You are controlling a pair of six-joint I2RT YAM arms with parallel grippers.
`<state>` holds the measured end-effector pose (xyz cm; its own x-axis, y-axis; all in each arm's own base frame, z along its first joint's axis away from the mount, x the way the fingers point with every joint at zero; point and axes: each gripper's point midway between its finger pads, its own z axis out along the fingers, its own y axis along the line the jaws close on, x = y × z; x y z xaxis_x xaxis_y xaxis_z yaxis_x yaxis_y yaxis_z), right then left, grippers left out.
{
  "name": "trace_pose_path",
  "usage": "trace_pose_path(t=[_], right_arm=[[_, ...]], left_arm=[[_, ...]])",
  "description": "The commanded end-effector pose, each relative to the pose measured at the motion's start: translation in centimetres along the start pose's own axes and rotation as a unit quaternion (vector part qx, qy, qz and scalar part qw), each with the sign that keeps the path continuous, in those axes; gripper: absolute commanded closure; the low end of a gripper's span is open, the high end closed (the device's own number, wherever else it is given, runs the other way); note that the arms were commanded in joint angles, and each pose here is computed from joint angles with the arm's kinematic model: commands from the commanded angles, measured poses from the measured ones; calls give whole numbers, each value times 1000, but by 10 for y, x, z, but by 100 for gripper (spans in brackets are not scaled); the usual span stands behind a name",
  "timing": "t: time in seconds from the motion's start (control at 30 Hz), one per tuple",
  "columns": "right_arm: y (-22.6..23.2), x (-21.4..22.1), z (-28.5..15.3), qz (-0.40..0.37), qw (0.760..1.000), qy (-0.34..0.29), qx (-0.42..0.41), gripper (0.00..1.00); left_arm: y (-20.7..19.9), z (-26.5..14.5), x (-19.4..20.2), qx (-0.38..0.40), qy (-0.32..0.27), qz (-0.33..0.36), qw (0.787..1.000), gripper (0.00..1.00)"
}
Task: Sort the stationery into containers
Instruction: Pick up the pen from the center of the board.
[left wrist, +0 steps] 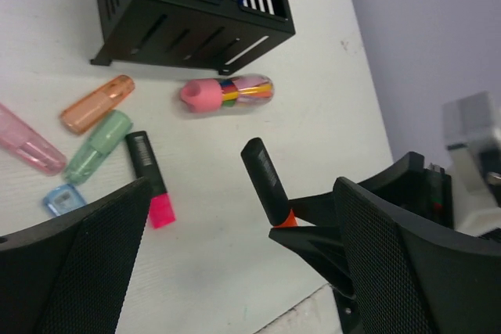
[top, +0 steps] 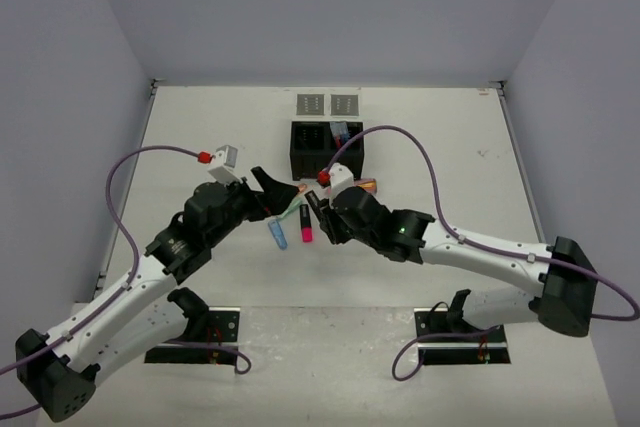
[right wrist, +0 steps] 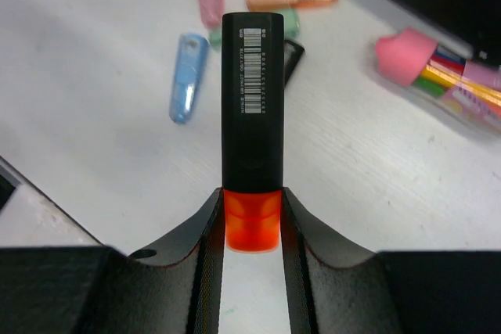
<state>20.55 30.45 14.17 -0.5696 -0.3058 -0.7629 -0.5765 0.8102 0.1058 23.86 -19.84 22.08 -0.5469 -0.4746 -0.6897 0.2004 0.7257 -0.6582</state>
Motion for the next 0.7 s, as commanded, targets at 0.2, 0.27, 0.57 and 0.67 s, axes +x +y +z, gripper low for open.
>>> trace_pose_path(t=[0.2, 0.27, 0.57, 0.67], right_arm=[[26, -54, -45, 1, 982, -172, -75, 100], [29, -59, -49, -3, 981, -177, -80, 100], [24, -73, -50, -8, 980, -191, -53, 100], [21, -78, -50, -6, 980, -197, -42, 100]], left_arm=[[-71, 19, -11, 160, -5, -90, 983, 20], [-75, 21, -9, 171, 1, -90, 981, 26], [-88, 28, 4, 205, 38, -76, 975, 81], [-91, 30, 5, 212, 43, -60, 975, 98]])
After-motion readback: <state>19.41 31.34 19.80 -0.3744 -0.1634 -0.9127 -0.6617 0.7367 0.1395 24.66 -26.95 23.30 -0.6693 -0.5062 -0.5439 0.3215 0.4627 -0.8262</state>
